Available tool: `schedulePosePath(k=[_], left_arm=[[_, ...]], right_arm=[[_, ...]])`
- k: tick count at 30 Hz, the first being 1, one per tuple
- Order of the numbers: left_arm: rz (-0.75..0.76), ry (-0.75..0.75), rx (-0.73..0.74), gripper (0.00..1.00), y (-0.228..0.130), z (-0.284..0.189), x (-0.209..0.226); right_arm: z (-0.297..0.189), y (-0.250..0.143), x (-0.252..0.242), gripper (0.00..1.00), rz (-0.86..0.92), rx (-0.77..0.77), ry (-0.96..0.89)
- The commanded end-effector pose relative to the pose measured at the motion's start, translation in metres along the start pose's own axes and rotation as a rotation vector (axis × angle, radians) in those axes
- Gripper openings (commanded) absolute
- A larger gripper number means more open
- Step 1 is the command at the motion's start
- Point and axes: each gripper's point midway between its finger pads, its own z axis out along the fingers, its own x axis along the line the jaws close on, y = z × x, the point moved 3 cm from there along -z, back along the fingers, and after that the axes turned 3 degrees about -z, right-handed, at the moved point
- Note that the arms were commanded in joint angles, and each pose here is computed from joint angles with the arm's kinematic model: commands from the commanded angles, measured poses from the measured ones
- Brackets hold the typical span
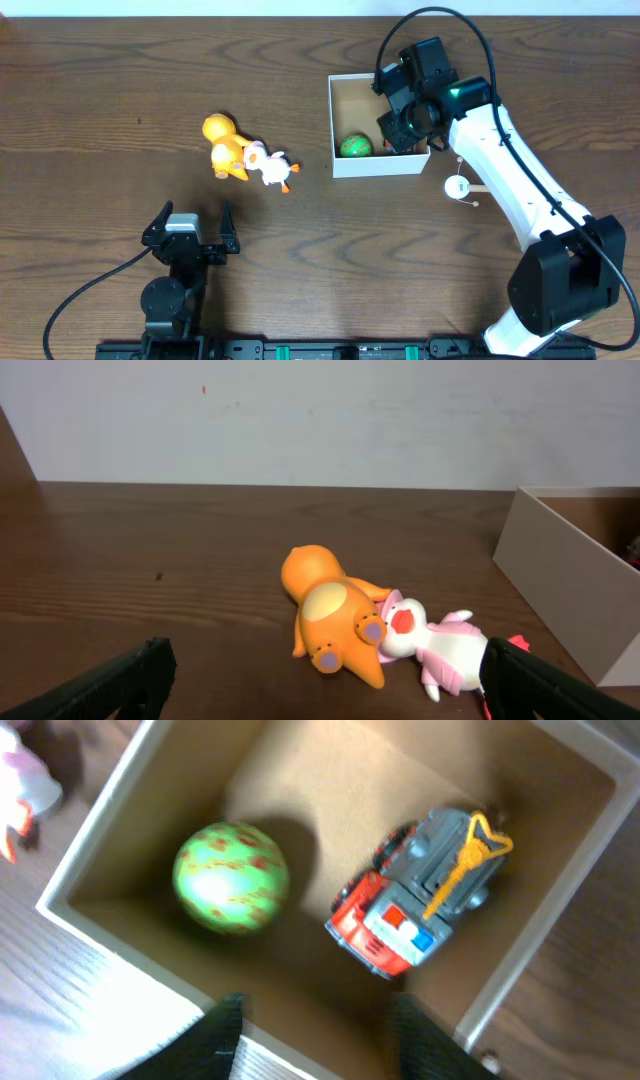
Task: Pack container
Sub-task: 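Carry the green ball into the box beside the truck and release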
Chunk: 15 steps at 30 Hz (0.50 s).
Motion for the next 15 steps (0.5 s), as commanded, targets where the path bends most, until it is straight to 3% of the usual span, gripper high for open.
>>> schedulePosePath(k=[1, 4, 8, 15], left_arm=[[0.014, 0.019, 0.053, 0.98, -0.015, 0.001, 0.004], [0.014, 0.019, 0.053, 0.98, -0.015, 0.001, 0.004], [0.014, 0.019, 0.053, 0.98, -0.015, 0.001, 0.004], [0.014, 0.019, 0.053, 0.98, -0.015, 0.001, 0.004]], right_arm=[[-0.006, 0.011, 0.013, 0.33, -0.010, -0.054, 0.059], [-0.006, 0.018, 0.016, 0.16, -0.019, -0.083, 0.061], [0.001, 0.028, 0.020, 0.04, 0.003, -0.119, 0.075], [0.018, 0.034, 0.032, 0.01, -0.023, -0.123, 0.100]])
